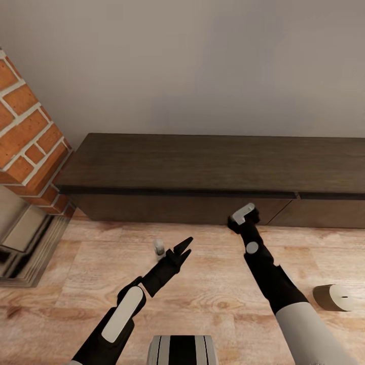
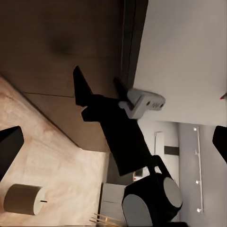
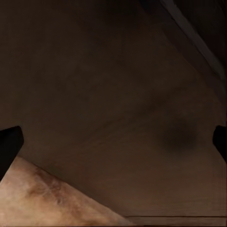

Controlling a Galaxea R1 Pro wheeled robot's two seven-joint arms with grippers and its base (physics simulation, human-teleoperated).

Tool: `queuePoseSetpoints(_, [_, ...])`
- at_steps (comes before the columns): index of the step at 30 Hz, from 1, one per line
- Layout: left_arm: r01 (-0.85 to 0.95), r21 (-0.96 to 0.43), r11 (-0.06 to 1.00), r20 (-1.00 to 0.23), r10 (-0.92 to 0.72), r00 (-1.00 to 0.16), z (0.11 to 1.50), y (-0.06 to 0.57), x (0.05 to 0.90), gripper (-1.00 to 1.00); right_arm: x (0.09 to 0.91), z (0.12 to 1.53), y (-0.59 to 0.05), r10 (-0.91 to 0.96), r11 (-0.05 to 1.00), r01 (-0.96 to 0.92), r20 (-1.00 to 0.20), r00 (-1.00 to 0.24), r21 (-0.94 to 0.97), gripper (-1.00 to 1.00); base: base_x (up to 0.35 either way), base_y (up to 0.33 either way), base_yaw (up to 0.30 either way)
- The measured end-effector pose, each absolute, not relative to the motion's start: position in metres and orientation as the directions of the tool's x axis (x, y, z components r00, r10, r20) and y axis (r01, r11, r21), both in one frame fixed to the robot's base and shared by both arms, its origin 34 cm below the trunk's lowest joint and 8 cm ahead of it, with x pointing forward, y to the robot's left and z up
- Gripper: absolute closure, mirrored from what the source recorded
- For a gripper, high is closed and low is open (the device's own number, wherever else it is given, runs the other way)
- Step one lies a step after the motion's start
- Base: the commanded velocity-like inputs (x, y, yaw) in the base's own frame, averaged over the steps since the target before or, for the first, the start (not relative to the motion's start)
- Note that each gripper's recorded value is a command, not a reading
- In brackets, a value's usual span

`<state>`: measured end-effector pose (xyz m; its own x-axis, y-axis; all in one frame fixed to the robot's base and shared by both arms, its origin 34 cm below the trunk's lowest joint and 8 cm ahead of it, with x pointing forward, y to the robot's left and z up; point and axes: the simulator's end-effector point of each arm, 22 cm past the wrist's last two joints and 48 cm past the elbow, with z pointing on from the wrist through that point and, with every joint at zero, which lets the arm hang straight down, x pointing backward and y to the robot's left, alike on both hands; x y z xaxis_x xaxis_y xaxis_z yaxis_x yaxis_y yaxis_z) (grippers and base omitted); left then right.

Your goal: Place each of the two pumpkins and all three candles from the living room inside a cabinet in the living room (use any cabinet), then make sure every cabinet is closed, and position the cauldron so it is next to a table in the living room.

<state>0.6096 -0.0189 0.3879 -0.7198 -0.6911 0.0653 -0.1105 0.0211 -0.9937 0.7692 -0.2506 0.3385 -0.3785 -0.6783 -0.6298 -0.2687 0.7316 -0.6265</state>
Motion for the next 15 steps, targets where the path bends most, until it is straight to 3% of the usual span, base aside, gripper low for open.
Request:
queuePoseSetpoints(3, [-0.121, -0.992, 0.024, 0.072, -0.683, -0.727, 0.383, -0.023, 0.605, -1.00, 0.773, 0.338, -0.250, -0.617, 0.785, -0.245, -0.683, -0.391, -0.569, -1.00, 0.000, 0.000, 0.000])
queuePoseSetpoints(15, [-0.123, -0.992, 0.024, 0.074, -0.683, -0.727, 0.383, -0.024, 0.605, -1.00, 0.790, 0.346, -0.257, -0.631, 0.772, -0.229, -0.673, -0.387, -0.593, -1.00, 0.000, 0.000, 0.000])
